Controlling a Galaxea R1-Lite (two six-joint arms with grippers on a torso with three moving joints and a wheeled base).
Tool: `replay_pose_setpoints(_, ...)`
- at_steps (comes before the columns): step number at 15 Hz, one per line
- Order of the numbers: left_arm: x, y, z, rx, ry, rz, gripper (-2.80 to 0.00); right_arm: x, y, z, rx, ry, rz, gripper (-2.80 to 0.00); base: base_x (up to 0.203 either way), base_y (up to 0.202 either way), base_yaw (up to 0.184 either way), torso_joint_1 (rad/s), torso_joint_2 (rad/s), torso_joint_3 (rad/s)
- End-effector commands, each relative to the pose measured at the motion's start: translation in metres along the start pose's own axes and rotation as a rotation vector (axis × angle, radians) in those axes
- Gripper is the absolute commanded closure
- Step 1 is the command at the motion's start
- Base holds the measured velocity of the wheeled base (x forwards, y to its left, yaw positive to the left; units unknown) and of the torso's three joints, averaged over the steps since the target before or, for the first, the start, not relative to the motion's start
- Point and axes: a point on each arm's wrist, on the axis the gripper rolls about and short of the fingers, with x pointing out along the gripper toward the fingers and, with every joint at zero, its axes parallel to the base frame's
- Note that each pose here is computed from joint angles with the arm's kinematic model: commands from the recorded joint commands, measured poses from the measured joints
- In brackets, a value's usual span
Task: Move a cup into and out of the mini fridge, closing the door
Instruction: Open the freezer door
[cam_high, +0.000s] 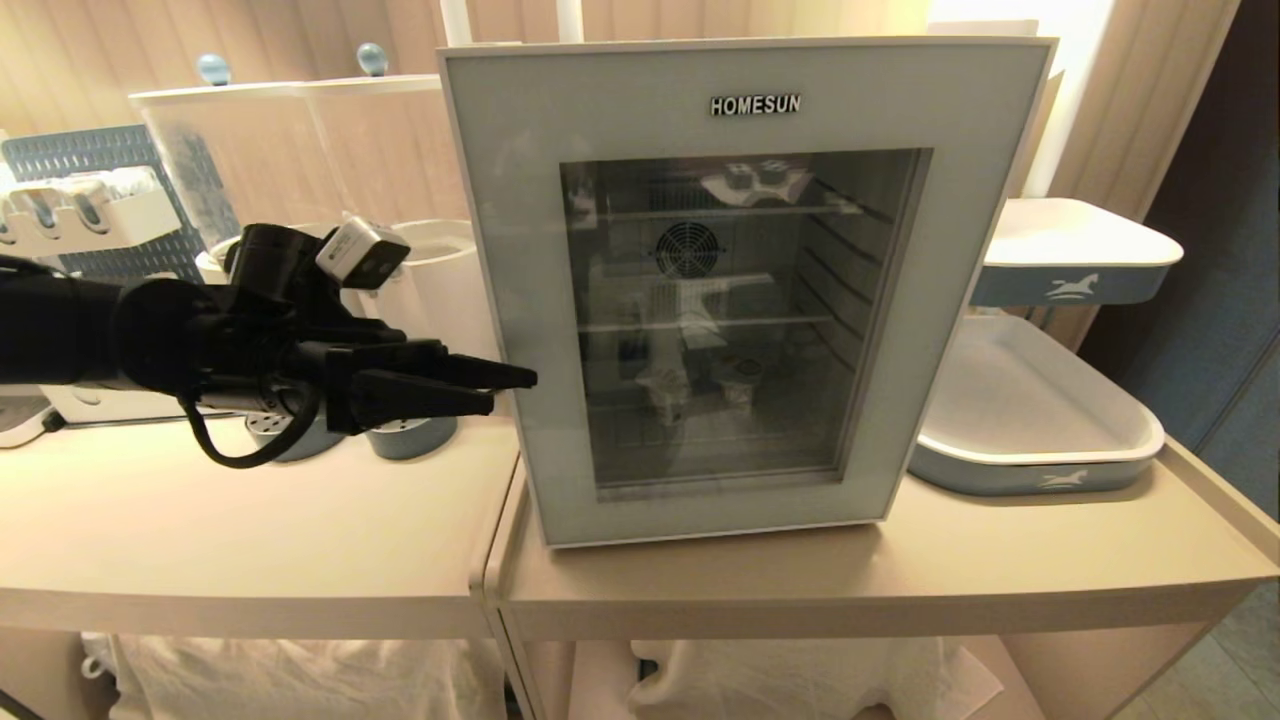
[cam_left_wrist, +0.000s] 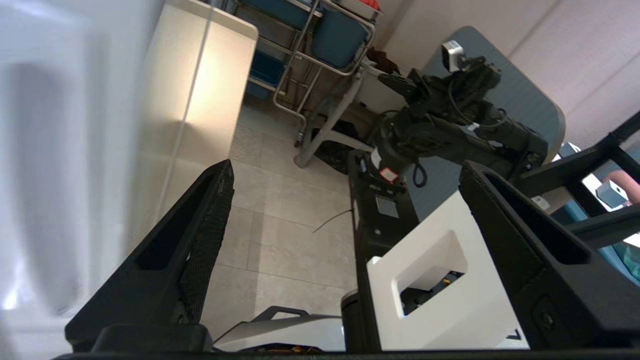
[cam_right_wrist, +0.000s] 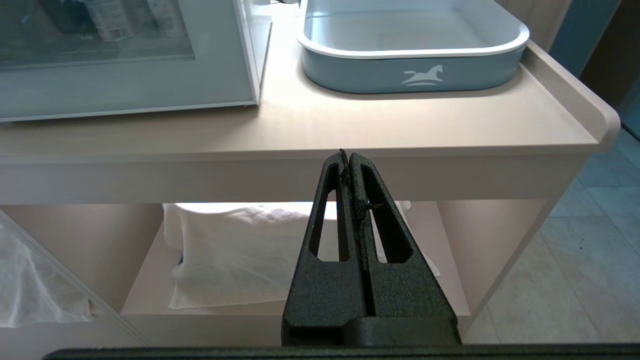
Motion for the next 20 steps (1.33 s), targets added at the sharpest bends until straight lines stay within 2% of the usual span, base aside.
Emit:
replay_pose_setpoints(1, -0.005, -0.013, 0.000, 0.009, -0.008, 0.005, -2.80, 0.000, 0.000, 0.000, -0.001, 0.001, 0.001, 0.00, 0.000, 0.000, 0.000, 0.000, 0.00, 0.000)
replay_pose_setpoints(5, -0.035, -0.020, -0.003, 0.045, -0.029, 0.133, -2.80, 0.000, 0.000, 0.000, 0.000, 0.003, 0.001, 0.00, 0.000, 0.000, 0.000, 0.000, 0.00, 0.000)
replay_pose_setpoints(9, -0.037, 0.000, 0.004, 0.061, -0.001, 0.214, -2.80, 0.000, 0.000, 0.000, -0.002, 0.001, 0.003, 0.00, 0.000, 0.000, 0.000, 0.000, 0.00, 0.000)
replay_pose_setpoints(13, -0.010, 0.031, 0.004, 0.053, 0.035, 0.159, -2.80, 0.000, 0.000, 0.000, -0.001, 0.001, 0.001, 0.00, 0.000, 0.000, 0.000, 0.000, 0.00, 0.000)
replay_pose_setpoints(15, -0.001, 0.041, 0.006, 0.055, 0.043, 0.137, -2.80, 0.000, 0.000, 0.000, 0.000, 0.002, 0.001, 0.00, 0.000, 0.000, 0.000, 0.000, 0.00, 0.000)
replay_pose_setpoints(18, 0.005, 0.035, 0.003, 0.042, 0.047, 0.111, -2.80, 0.000, 0.000, 0.000, -0.002, 0.003, 0.001, 0.00, 0.000, 0.000, 0.000, 0.000, 0.00, 0.000)
replay_pose_setpoints(20, 0.005, 0.021, -0.002, 0.025, 0.046, 0.100, -2.80, 0.000, 0.000, 0.000, -0.002, 0.003, 0.001, 0.00, 0.000, 0.000, 0.000, 0.000, 0.00, 0.000)
